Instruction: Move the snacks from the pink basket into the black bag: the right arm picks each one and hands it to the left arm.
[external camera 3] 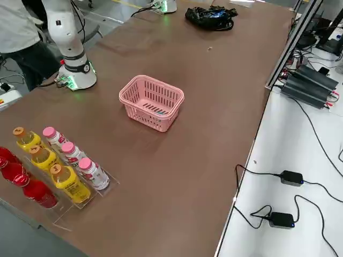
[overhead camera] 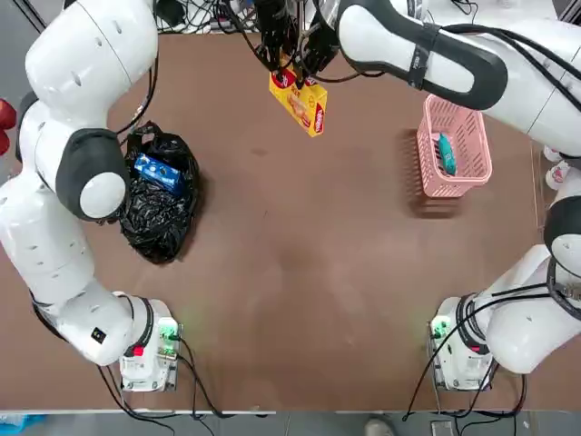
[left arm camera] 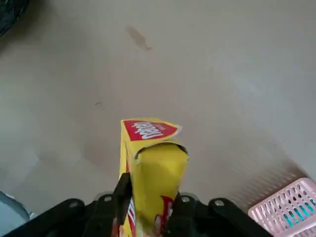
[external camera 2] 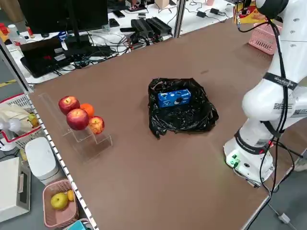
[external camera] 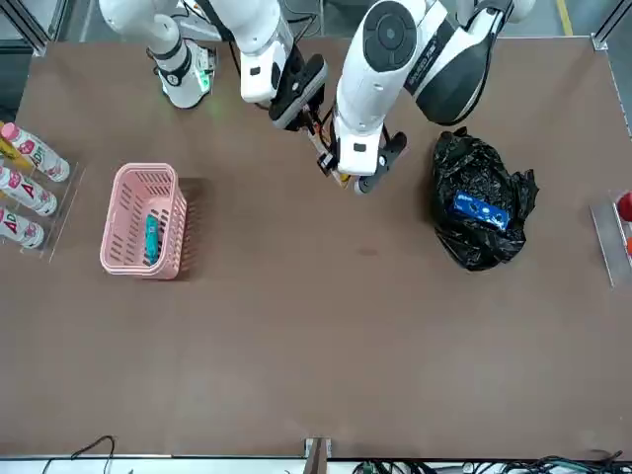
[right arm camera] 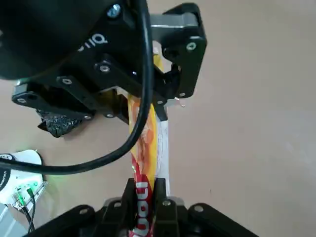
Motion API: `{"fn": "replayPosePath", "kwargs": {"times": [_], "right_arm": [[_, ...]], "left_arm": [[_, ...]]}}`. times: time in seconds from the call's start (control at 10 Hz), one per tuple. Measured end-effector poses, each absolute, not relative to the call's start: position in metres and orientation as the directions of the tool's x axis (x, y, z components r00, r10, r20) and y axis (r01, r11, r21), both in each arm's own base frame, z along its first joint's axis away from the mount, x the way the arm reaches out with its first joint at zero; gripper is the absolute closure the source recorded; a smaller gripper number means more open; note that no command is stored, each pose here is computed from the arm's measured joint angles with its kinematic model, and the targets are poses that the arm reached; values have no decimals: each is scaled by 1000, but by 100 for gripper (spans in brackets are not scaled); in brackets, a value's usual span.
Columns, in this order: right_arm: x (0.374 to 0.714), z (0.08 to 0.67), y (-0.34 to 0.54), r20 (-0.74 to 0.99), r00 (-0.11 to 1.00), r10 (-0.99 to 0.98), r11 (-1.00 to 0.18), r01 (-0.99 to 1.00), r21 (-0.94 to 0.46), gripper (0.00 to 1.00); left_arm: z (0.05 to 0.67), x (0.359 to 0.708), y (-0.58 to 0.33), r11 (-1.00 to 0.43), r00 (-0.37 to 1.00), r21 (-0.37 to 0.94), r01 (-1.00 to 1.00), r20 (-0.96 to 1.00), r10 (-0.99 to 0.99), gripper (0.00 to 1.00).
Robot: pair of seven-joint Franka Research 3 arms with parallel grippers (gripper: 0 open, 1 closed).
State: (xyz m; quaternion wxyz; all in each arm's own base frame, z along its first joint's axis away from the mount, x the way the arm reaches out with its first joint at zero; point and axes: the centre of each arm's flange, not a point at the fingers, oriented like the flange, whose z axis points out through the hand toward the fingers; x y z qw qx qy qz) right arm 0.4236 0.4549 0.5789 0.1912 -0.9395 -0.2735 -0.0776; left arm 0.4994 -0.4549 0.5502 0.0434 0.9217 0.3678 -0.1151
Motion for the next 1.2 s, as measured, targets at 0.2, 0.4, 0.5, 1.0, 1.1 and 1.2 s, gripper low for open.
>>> {"fn": "replayPosePath", "kwargs": {"times": [0.2,0.4,0.5,1.0,1.1,1.2], "right_arm": [[423,579,456,252,839,483,-777,543,-318,78],[422,581,458,256,844,471,-782,534,-322,70],[421,583,459,258,844,471,-782,534,-321,56],[416,585,464,258,851,458,-797,522,-303,0],[418,585,461,256,853,454,-801,517,-302,0],[425,585,455,253,859,444,-809,506,-299,0]], "left_arm": [[550,500,-453,-725,701,-10,688,-246,669,71],[551,503,-449,-719,695,-15,694,-245,676,71],[550,509,-441,-709,685,-20,705,-240,688,71],[518,546,-365,-707,663,-170,687,-252,705,71],[505,561,-336,-678,638,-205,706,-232,734,71],[491,575,-305,-642,605,-242,728,-214,767,71]]}}
